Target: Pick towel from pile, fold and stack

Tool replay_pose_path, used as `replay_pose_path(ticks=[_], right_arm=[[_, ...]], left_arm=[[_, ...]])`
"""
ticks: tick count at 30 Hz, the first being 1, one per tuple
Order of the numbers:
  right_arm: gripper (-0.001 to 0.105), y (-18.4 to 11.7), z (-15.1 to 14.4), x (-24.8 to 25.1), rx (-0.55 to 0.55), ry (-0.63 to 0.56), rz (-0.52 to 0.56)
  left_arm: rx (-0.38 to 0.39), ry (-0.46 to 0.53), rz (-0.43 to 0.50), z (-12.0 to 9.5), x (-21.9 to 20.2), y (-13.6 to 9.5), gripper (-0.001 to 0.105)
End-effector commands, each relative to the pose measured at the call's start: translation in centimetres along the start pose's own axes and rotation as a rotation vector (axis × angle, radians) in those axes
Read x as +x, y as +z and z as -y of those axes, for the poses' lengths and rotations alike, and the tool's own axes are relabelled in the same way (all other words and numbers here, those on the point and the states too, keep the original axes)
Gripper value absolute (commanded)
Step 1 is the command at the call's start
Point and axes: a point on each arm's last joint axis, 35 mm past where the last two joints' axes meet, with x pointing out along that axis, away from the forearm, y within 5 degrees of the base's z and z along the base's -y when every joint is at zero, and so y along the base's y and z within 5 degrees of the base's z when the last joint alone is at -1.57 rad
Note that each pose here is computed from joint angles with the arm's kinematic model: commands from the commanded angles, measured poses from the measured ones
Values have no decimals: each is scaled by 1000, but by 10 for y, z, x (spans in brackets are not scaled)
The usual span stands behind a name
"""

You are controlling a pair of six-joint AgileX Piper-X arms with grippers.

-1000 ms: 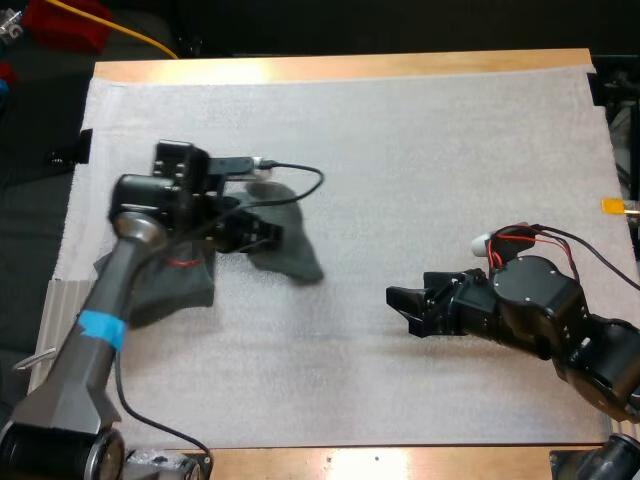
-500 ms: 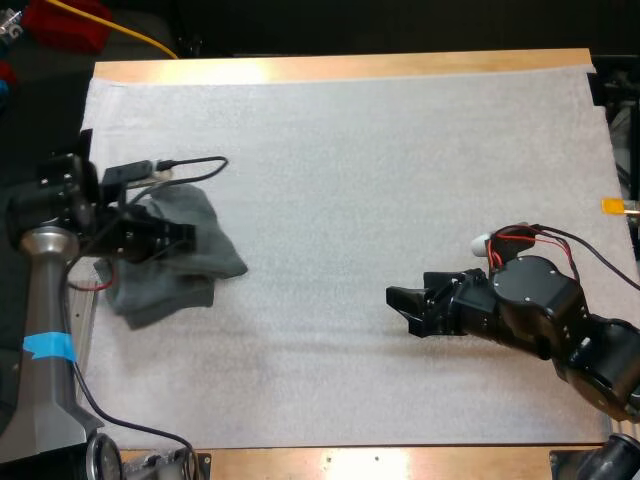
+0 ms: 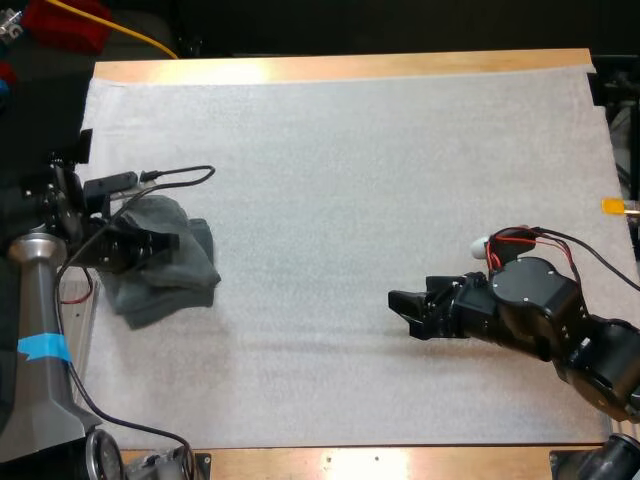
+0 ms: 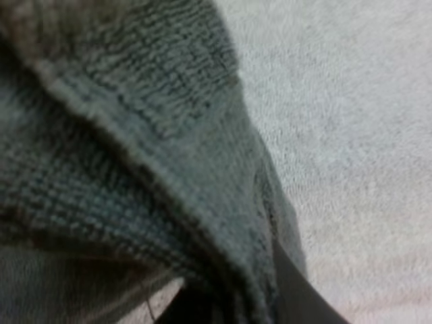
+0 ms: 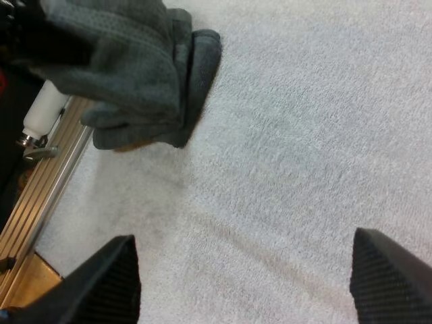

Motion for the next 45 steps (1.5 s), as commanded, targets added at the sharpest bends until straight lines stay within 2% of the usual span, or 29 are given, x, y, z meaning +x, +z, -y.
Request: replay_pose_path(ticks=[1,9,13,17,18,21,26,33,37,40,45], right_arm=[[64,-1,0,0,-2,10,-8],[64,-1,0,0,-2,16,-10],[64,-1,0,0,-2,16,-10],[64,-1,0,0,-2,19,-11],[64,-1,-1,0,-2,23,-12],[64,-1,-1,0,-2,31,-14],[64,-1,-1,0,-2,31,-14],[64,-1,-1,0,-2,48,-19],[64,-1,-2,0,-1,60,-22],[64,-1,-2,0,-1,60,-22],[64,-1,-2,0,-1,60,-22]], left_arm=[[4,30,-8,-2,2,0,0],[-1,227,-16,-11,6,0,0],[1,270,-12,-13,6,1,3],[1,298,-13,-14,6,1,31],[-1,318,-13,-15,6,1,43],[-14,418,-13,-18,4,1,62],[-30,548,-10,-22,2,1,61],[-23,643,55,-17,-17,13,62],[-13,623,111,-7,-35,21,62],[5,509,143,1,-40,23,62],[30,373,157,9,-37,25,62]])
